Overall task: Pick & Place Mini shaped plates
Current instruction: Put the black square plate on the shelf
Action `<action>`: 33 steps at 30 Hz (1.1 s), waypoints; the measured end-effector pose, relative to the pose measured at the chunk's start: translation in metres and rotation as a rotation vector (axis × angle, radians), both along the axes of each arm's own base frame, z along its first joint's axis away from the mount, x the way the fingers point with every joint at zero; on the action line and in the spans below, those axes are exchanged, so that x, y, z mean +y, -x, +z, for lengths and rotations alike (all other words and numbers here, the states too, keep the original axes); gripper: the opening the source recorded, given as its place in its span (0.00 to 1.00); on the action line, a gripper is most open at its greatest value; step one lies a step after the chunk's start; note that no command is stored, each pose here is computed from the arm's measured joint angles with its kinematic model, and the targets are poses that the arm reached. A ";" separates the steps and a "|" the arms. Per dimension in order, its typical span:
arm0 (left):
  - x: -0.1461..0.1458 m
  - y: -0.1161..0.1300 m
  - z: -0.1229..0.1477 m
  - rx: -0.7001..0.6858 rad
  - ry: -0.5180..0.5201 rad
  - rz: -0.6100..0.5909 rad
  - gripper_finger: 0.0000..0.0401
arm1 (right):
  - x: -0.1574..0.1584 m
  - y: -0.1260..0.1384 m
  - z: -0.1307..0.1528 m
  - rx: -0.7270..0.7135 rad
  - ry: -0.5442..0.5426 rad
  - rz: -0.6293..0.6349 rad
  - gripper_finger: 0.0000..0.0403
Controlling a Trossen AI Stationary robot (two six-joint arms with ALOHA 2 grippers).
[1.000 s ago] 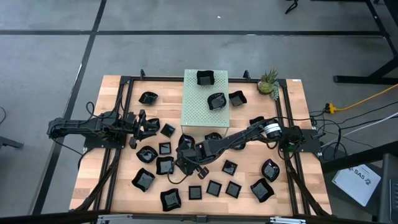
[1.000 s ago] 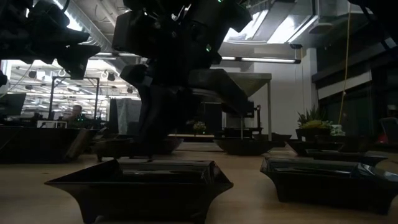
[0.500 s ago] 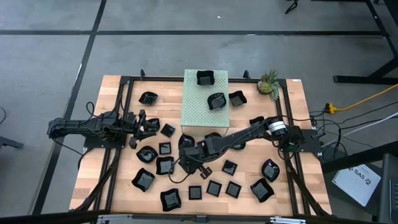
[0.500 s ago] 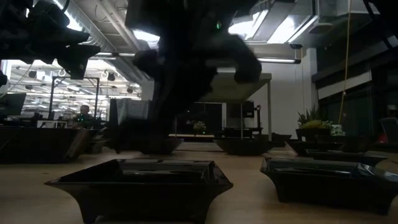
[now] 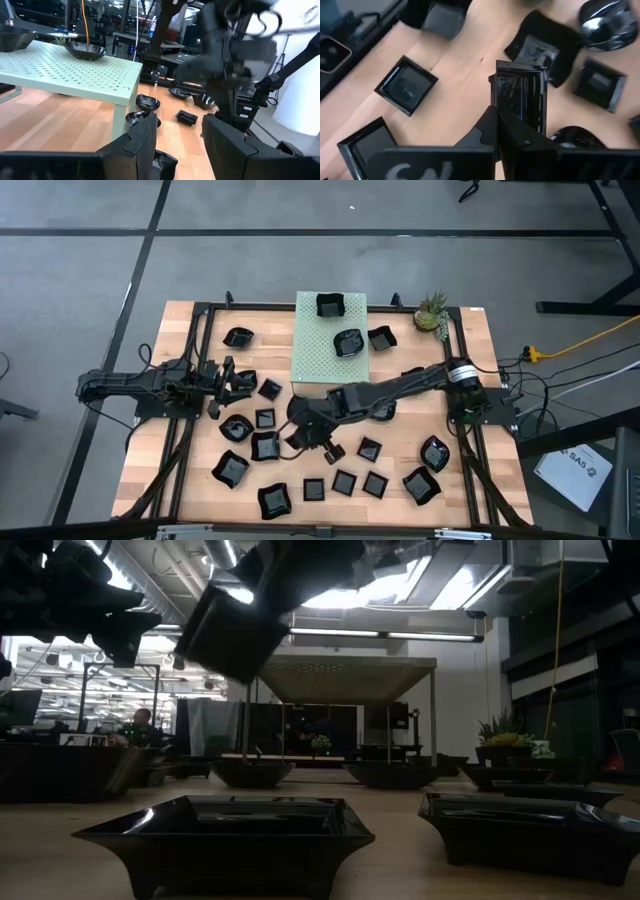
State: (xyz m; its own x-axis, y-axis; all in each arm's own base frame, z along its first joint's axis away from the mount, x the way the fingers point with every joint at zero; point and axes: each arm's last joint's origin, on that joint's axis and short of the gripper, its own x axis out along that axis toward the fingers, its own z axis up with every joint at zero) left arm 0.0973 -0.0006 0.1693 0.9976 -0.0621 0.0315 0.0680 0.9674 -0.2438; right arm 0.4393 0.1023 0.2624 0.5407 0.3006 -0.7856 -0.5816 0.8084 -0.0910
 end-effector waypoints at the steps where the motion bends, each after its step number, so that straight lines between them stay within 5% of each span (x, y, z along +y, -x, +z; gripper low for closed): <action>1: 0.000 0.000 0.000 0.000 0.000 0.000 0.38 | -0.002 0.002 0.006 -0.016 -0.004 -0.004 0.01; 8: 0.000 0.000 0.000 0.000 0.000 0.000 0.38 | -0.016 0.013 0.040 -0.099 -0.011 -0.039 0.01; 16: 0.000 0.000 0.000 0.000 0.000 0.000 0.38 | -0.046 0.022 0.065 -0.189 0.139 -0.206 0.01; 33: 0.000 0.000 0.000 0.000 0.000 0.000 0.38 | -0.124 0.030 0.059 -0.055 0.322 -0.483 0.01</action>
